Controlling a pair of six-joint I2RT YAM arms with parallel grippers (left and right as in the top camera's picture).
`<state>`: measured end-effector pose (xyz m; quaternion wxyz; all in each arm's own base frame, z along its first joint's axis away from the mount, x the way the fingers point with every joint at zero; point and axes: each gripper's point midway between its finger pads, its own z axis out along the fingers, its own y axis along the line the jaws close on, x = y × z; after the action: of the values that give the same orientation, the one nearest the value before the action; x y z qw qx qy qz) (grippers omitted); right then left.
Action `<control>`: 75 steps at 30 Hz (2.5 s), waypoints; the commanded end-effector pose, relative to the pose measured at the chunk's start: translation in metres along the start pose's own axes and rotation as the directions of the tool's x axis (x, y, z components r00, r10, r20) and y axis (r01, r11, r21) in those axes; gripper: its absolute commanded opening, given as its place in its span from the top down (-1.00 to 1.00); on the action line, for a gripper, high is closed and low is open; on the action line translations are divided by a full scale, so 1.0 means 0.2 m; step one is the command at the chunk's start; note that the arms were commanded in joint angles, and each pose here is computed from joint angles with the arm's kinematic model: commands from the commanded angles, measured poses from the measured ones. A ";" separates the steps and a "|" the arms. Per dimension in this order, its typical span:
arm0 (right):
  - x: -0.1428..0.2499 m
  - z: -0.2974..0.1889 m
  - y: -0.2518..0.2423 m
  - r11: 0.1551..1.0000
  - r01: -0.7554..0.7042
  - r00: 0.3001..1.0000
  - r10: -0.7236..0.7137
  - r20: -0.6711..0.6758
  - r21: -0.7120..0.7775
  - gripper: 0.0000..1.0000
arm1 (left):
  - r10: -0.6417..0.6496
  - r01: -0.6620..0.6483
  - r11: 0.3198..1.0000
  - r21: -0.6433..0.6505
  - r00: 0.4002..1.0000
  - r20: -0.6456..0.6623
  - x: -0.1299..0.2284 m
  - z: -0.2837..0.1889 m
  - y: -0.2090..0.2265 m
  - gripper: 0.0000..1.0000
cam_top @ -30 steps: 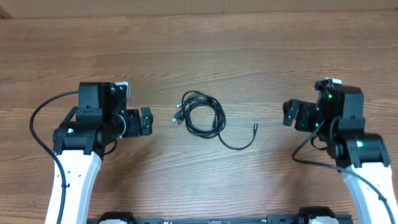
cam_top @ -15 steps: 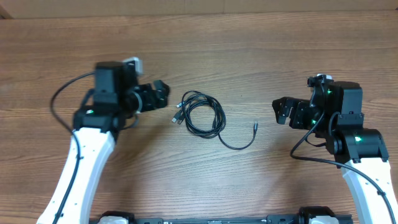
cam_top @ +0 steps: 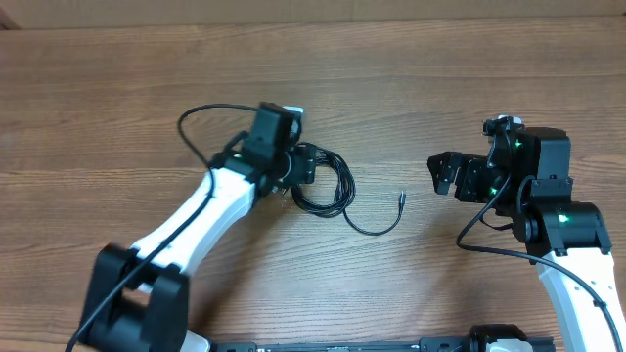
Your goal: Untangle cables
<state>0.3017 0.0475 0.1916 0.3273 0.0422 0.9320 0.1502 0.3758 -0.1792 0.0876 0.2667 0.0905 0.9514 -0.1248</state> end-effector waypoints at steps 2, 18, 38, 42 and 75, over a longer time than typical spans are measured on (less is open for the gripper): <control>-0.06 -0.04 0.03 1.000 0.012 0.999 -0.012 0.034 -0.015 -1.00 | 0.054 -0.054 0.992 -0.112 0.999 0.003 -0.01 0.14 0.08 -0.47; -0.06 -0.04 0.04 0.999 0.010 0.999 -0.009 0.034 -0.030 -0.98 | 0.063 -0.062 0.991 -0.119 0.998 0.002 0.01 0.28 0.10 -0.01; -0.06 -0.04 0.04 0.999 0.010 0.999 -0.009 0.034 -0.030 -0.92 | 0.175 -0.178 0.981 -0.078 0.984 -0.047 0.09 0.33 0.02 0.07; -0.06 -0.04 0.04 0.999 0.010 0.999 -0.009 0.034 -0.030 -0.92 | 0.186 -0.191 0.979 -0.069 0.980 -0.070 0.13 0.37 0.00 0.19; 0.09 0.24 0.47 0.907 0.040 0.981 -0.115 -0.156 -0.419 -0.47 | 0.078 -0.247 0.727 0.640 0.957 0.281 -0.52 -0.83 -0.83 0.92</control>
<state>0.3138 0.1343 0.1636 0.2490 -0.0533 0.9187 0.3020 0.3568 -0.2917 0.2517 0.3039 0.2245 0.8387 -0.3921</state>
